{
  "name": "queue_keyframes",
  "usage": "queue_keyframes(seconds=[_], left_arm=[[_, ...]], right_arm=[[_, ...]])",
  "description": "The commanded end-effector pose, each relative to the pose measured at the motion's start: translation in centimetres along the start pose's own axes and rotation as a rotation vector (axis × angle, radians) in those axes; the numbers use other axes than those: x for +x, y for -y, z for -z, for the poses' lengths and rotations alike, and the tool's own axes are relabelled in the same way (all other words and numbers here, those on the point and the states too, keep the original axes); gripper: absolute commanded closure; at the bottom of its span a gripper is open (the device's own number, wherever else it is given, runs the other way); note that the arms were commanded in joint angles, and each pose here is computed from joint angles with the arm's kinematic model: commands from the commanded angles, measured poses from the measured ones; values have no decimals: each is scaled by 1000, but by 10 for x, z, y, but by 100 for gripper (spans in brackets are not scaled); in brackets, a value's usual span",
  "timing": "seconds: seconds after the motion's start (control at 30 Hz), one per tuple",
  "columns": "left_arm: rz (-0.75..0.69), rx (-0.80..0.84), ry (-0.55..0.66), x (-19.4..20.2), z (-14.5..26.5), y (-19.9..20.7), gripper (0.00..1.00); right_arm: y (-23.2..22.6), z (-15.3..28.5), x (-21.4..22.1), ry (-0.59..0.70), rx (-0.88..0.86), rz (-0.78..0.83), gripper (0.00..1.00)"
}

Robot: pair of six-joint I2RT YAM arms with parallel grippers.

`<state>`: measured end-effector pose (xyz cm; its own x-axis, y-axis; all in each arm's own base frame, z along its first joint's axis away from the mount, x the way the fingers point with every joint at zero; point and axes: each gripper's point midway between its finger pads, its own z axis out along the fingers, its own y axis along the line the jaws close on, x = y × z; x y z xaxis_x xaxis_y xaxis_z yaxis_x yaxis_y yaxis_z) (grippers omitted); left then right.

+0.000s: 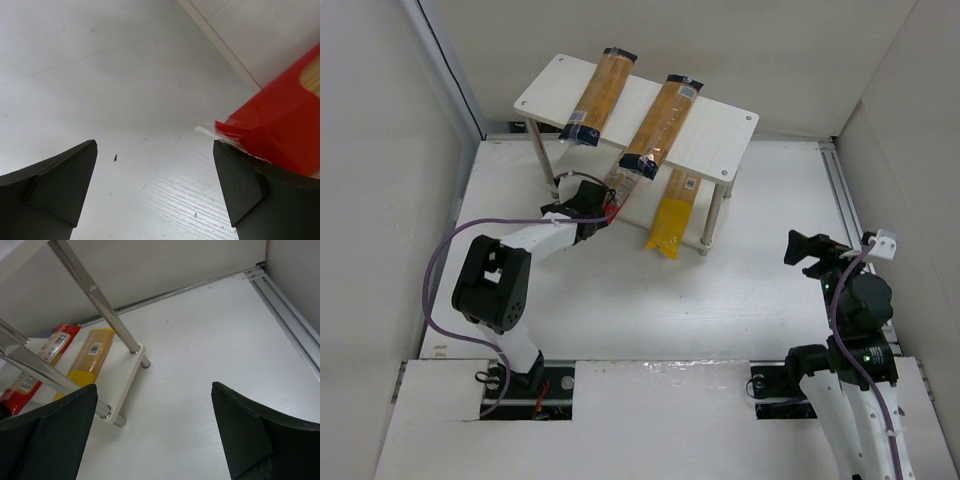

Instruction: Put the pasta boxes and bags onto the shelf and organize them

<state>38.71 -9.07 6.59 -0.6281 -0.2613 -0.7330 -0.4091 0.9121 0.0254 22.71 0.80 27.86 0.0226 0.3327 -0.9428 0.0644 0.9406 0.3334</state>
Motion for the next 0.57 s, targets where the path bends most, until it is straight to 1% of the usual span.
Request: queue_keyframes(seconds=[0.0,0.07,0.13,0.17,0.23,0.3,0.33,0.43,0.53], left_arm=[[55,-7,57,-28,13,-3,0],[74,9,61,-28,21,-6,0],[63,24,56,-18,29,-6,0],[77,37,71,-22,36,-9,0],[56,49,65,-11,45,-12,0],[84,76,73,-13,55,-16,0],[75,94,47,-3,55,-17,0],[98,150,51,-3,64,-14,0],[99,150,52,-3,69,-19,0]], right_arm=[[-2,-1,-9,32,-1,-15,0],[-1,-1,-9,25,11,-13,0],[0,-3,-7,15,15,-11,0],[0,-3,-7,5,18,-9,0],[1,-4,-8,-4,33,-6,0],[1,-7,-7,-16,38,-3,0],[0,-7,-11,-8,35,-5,0],[-1,-10,-6,-33,32,0,0],[0,-12,-7,-30,42,9,0]])
